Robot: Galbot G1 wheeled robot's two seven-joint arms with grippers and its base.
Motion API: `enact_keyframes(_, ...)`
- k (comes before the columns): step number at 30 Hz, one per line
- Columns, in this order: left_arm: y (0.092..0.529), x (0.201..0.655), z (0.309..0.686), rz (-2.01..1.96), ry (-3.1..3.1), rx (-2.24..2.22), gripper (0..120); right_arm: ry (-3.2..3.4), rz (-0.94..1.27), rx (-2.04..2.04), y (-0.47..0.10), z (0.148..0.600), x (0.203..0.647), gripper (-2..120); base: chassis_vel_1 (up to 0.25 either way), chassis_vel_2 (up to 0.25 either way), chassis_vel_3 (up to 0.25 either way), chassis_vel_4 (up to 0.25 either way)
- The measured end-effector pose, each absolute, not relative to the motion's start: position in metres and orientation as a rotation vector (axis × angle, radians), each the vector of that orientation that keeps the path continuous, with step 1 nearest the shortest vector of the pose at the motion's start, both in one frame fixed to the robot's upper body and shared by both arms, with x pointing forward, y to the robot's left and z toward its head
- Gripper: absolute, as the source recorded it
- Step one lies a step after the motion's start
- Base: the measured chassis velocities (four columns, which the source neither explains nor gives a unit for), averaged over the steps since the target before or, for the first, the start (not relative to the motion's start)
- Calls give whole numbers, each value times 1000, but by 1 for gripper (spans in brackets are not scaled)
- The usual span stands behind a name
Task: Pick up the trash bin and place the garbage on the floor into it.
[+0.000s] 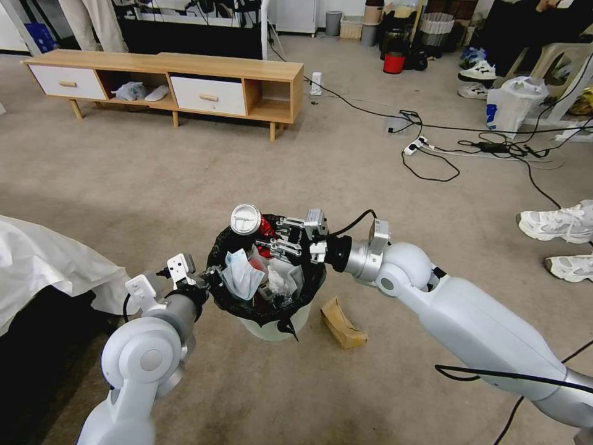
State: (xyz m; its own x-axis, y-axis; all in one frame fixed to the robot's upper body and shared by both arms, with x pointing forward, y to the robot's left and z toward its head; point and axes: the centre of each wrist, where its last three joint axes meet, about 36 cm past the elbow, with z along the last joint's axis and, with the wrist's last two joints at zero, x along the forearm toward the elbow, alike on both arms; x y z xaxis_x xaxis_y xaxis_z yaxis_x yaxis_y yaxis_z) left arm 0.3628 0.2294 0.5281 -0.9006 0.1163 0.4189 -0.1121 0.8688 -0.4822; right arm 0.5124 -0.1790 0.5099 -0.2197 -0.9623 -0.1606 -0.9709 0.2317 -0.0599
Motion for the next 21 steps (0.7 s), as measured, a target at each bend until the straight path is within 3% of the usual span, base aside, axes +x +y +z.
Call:
enact_keyframes(1,229,363,528,706,-2598,-2,4,2339,82,-1842,-182,508,511,55,0,0,0,0)
enact_keyframes(13,228,361,529,708,-2602,-5,4,2352,104,-1816,-189,506,504,97,0,0,0,0)
enact_keyframes(21,228,360,530,705,-2606,-5,4,2365,113,-1797,-191,503,503,100,0,0,0,0)
